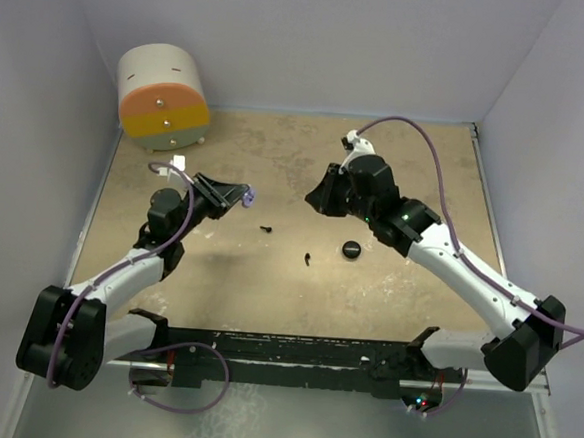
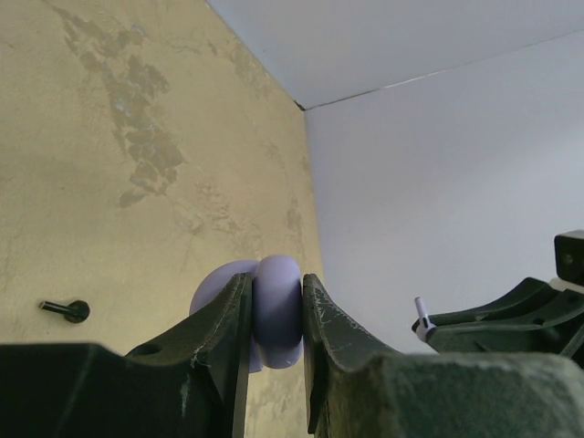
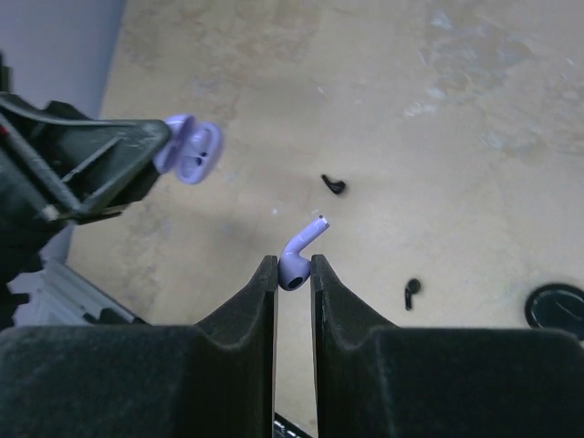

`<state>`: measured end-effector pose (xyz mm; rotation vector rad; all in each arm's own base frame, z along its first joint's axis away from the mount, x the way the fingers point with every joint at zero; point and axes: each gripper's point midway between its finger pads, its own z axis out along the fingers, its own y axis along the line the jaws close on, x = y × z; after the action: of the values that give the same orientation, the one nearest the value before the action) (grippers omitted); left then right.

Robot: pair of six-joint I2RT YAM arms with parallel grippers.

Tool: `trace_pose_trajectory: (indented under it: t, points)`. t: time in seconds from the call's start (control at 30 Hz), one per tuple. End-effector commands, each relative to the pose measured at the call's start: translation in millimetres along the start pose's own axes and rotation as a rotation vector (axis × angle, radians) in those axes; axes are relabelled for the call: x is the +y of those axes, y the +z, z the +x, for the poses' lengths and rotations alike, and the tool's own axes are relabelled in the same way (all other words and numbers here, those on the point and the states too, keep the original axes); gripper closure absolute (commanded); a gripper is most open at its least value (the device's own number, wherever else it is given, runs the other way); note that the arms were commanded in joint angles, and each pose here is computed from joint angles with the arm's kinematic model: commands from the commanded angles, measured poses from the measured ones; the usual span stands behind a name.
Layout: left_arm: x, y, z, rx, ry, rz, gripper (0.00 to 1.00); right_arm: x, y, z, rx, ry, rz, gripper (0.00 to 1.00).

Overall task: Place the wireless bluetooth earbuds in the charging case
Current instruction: Place the earbud in the charging case.

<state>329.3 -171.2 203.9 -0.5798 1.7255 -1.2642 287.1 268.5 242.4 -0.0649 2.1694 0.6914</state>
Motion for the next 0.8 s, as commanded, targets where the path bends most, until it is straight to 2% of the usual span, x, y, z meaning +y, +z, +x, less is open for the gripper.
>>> trace_pose_trajectory:
  t: [0.0,0.13,0.33,0.77]
  points:
    - [-40.0,9.7,-14.4,-0.008,-0.001,0.131,1.00,44.0,-8.8,-31.4,0.014,-0.046,-0.232,1.00]
    - [-45.7,14.0,-13.1,0.019,0.011,0.148,1.00,64.4,-9.8,-43.2,0.055,-0.033,-0.378,1.00]
    - [-49.4,16.5,-10.0,0.044,0.020,0.169,1.00,75.6,-8.4,-45.9,0.138,-0.004,-0.504,1.00]
    - [-39.6,14.4,1.0,0.081,0.034,0.175,1.00,71.1,-7.5,-29.6,0.290,0.070,-0.691,1.00]
